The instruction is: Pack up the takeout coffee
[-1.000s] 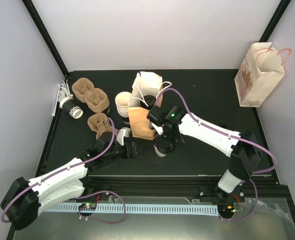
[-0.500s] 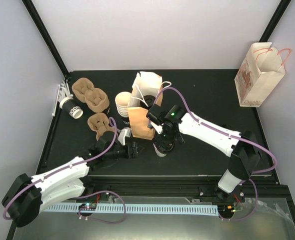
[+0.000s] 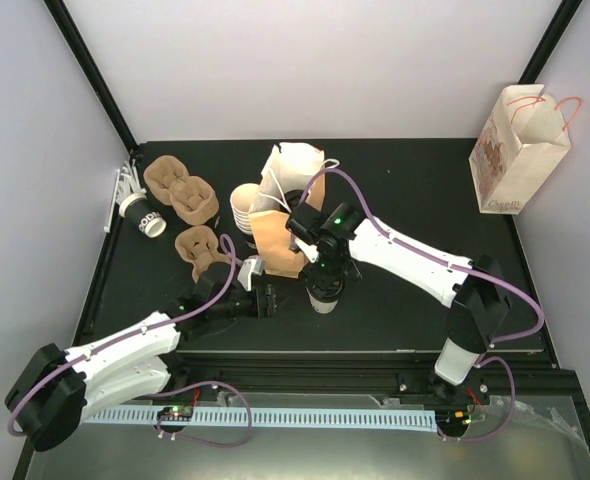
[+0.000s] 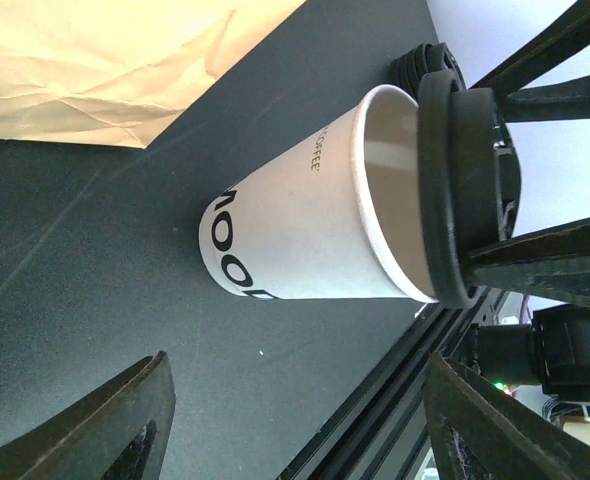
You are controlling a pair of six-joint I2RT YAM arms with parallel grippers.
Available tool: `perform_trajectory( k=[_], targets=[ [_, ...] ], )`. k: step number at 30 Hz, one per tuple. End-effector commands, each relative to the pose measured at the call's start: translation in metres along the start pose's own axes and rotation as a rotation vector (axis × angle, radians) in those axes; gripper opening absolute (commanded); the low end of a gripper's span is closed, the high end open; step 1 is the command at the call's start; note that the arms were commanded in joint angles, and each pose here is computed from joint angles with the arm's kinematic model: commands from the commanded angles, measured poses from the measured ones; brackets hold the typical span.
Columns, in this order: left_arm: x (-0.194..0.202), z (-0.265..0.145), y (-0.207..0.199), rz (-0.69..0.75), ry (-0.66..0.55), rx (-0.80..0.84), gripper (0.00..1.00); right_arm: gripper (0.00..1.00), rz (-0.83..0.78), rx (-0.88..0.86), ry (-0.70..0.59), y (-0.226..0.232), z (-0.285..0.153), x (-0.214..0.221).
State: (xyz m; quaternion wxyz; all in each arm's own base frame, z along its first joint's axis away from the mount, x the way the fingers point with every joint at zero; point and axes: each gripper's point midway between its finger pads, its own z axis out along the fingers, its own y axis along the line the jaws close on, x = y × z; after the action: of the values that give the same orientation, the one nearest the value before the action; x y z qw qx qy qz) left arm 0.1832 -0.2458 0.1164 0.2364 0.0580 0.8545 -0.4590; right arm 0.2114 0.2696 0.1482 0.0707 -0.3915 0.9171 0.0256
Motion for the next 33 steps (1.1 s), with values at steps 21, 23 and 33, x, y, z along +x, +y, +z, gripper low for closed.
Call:
perform_trajectory(
  k=[21, 23, 33],
  targets=[
    [-0.010, 0.011, -0.010, 0.015, 0.002, 0.045, 0.67, 0.75, -0.044, -0.015, 0.009, 0.002, 0.025, -0.006],
    [-0.010, 0.012, -0.010, 0.014, 0.005, 0.046, 0.67, 0.75, -0.048, -0.018, 0.014, 0.003, 0.028, -0.004],
    [-0.012, 0.020, -0.011, 0.032, 0.000, 0.069, 0.64, 0.77, -0.067, -0.045, 0.028, 0.007, 0.044, 0.004]
  ],
)
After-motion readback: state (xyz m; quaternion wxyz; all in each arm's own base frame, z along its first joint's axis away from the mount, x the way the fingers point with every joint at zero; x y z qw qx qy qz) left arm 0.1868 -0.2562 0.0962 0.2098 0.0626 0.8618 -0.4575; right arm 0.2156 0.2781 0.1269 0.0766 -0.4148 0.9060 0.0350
